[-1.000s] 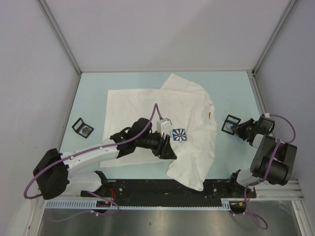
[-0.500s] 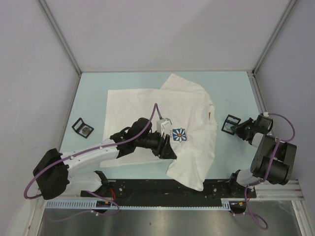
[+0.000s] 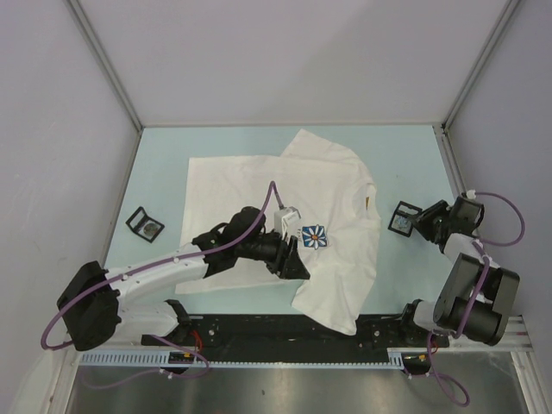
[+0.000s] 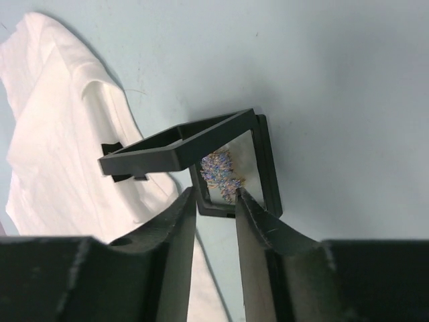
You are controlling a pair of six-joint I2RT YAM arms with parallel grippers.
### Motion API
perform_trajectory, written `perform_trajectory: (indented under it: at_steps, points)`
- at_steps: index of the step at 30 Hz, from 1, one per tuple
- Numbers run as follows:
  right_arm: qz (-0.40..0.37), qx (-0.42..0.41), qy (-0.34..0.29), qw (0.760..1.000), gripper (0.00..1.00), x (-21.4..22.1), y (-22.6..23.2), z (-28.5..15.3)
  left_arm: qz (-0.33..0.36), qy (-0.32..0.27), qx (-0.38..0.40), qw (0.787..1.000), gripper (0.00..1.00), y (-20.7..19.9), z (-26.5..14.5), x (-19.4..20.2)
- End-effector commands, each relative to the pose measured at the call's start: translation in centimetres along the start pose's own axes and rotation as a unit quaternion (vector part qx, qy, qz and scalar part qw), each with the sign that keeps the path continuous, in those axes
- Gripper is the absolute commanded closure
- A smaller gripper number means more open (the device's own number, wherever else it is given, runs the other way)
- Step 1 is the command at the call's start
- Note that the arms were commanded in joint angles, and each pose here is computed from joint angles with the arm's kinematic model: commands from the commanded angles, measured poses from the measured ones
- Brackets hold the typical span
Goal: Remove the brooch from the garment
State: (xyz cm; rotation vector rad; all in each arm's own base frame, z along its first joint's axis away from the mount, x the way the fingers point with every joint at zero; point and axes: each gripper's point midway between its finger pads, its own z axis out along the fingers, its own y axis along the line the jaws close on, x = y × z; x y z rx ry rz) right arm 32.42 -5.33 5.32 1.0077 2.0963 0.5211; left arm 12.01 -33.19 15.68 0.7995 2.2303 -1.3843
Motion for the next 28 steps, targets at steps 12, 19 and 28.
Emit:
perform_trajectory:
  at_steps: [12, 19, 28]
  points:
    - [-0.147, -0.042, -0.008, 0.988, 0.55, 1.5, 8.5, -9.4, 0.056, -0.085, 0.012, 0.995, 0.40, -5.2, -5.4, -4.7]
    - [-0.233, -0.167, 0.015, 0.958, 0.42, 8.3, 16.2, -15.2, 0.062, -0.157, 0.007, 0.986, 0.38, -7.4, -9.8, -5.6]
    - [-0.316, -0.253, 0.031, 0.914, 0.00, 11.4, 23.3, -19.0, 0.107, -0.267, -0.036, 0.957, 0.14, -8.9, -14.8, -9.2]
